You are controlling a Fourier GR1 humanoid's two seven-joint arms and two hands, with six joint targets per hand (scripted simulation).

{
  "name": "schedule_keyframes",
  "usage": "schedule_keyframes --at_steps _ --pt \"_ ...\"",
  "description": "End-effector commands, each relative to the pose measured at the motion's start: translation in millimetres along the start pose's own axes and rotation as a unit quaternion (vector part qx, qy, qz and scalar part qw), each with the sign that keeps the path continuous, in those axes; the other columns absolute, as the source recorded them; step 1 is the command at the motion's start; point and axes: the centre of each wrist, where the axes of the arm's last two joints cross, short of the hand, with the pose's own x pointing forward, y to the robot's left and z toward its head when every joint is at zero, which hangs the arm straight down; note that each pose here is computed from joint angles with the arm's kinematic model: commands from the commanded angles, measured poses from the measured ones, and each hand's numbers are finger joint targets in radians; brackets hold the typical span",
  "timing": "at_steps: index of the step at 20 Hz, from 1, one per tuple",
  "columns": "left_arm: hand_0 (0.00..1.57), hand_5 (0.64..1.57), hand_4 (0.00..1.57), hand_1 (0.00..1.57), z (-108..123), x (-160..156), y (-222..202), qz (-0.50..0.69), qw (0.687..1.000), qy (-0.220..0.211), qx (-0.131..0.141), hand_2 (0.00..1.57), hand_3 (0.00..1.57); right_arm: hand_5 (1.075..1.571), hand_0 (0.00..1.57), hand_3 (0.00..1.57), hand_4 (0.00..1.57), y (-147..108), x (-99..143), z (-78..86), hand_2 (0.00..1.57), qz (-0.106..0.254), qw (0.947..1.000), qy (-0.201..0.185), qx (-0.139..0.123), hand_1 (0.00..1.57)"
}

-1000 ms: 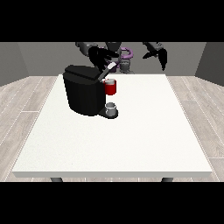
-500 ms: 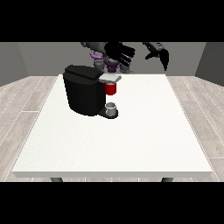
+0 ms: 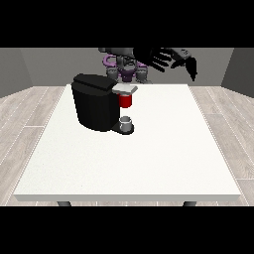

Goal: Insert the coffee pod into the coffee machine and close the lid

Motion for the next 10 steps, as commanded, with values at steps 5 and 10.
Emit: schedule_keyframes --at_steps 5,10 --pt "0.0 1.571 0.38 0.0 -5 7 -8 0.004 1.0 -0.024 -0.015 0.0 0.0 1.571 0.0 0.0 0.0 -12 29 -17.4 0.0 0.012 0.9994 -0.024 -0.021 0.0" --pt "0.0 1.571 0.22 0.0 -18 22 -8 0.02 0.998 -0.038 -0.043 0.0 0.0 1.571 0.0 0.0 0.0 -9 41 -24.2 0.0 0.017 0.9985 -0.043 -0.03 0.0"
